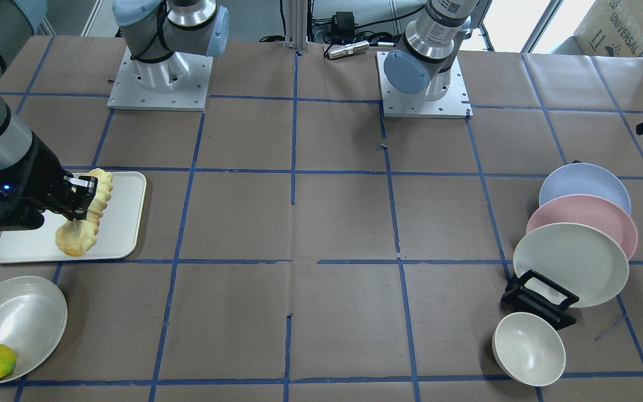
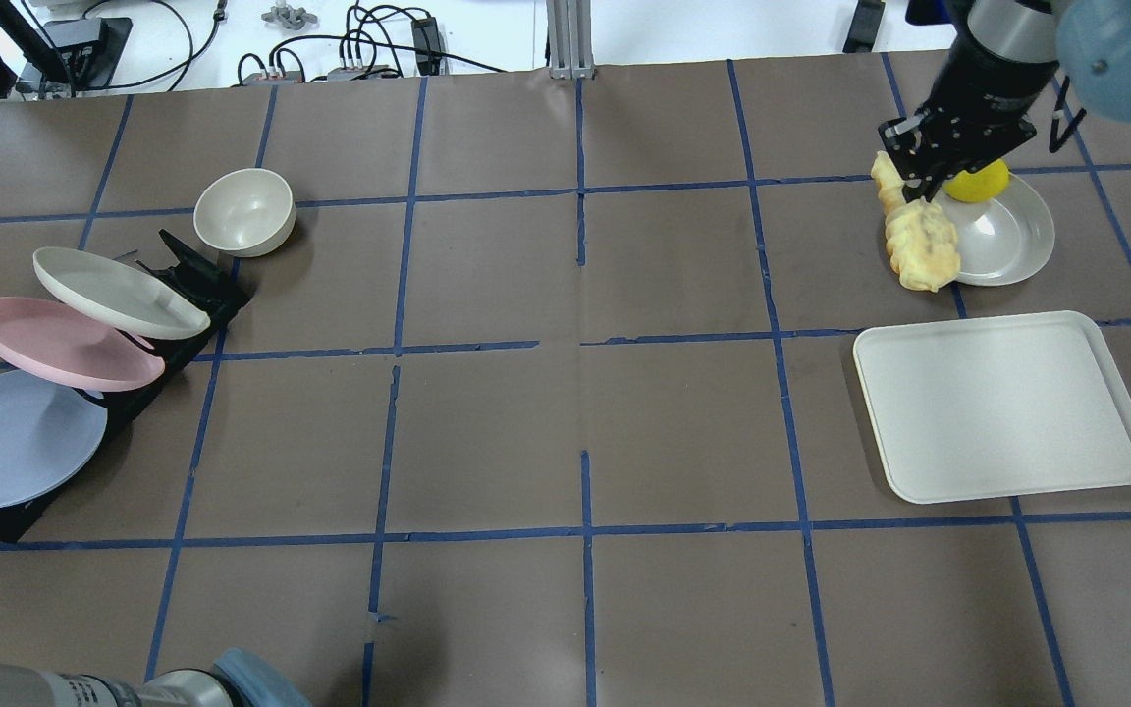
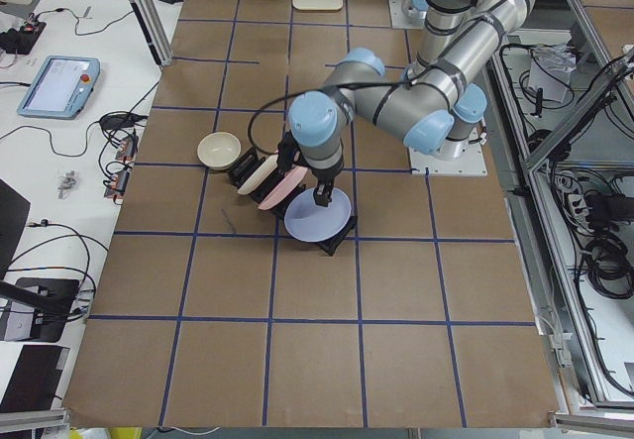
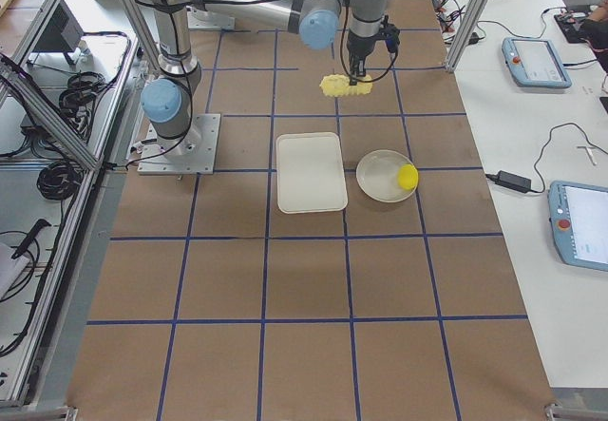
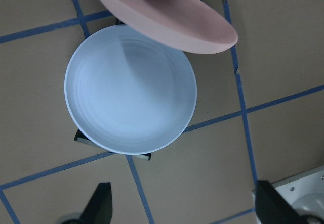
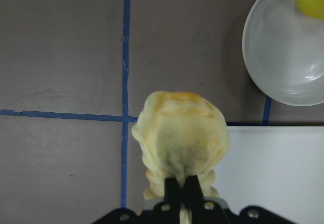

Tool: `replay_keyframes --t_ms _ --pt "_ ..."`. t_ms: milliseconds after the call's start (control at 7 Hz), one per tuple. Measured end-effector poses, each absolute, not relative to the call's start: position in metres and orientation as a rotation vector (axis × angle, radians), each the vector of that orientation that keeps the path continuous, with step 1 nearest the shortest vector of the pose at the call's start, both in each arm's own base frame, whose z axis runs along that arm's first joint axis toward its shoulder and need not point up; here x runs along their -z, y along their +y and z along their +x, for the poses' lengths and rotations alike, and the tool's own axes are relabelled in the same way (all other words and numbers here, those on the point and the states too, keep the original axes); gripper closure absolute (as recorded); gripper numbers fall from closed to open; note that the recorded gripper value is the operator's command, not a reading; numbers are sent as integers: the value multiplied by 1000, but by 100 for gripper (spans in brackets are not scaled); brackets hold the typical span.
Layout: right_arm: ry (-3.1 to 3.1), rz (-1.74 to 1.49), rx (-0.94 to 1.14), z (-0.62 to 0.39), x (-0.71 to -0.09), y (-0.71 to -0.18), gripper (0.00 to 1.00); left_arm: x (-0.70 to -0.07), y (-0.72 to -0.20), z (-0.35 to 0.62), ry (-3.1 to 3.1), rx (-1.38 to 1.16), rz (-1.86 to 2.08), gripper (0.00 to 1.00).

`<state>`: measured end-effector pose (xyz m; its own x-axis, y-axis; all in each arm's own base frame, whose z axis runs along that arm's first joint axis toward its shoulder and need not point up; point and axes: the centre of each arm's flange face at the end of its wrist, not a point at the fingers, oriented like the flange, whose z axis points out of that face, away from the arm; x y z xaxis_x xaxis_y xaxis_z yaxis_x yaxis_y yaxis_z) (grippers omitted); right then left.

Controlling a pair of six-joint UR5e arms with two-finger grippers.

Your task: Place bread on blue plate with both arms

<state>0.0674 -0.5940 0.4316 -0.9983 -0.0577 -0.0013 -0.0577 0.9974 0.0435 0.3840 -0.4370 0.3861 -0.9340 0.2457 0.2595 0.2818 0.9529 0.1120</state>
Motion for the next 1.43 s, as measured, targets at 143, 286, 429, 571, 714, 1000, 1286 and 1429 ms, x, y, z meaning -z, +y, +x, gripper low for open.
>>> replay_keyframes --t_ms 143,286,429,571,714,1000,1286,1429 --pt "3149 -43 -105 98 -441 -607 92 -348 -448 414 -2818 222 -391 2" --pt "3153 -1 -141 115 -445 -611 92 -317 -460 427 -2786 241 -381 4" --pt "3153 17 -176 123 -442 -610 92 -289 -470 427 -2764 264 -372 4" --pt "3152 24 -200 125 -439 -605 92 -266 -481 424 -2765 275 -376 4" --pt "3149 33 -220 126 -435 -597 93 -253 -490 422 -2791 268 -392 4" --pt "3147 142 -248 128 -421 -572 92 -240 -509 409 -2823 268 -417 16" --pt "3158 150 -193 129 -409 -562 92 -235 -512 404 -2828 291 -411 32" --pt "3194 114 -165 126 -413 -563 91 -233 -512 406 -2834 312 -415 32"
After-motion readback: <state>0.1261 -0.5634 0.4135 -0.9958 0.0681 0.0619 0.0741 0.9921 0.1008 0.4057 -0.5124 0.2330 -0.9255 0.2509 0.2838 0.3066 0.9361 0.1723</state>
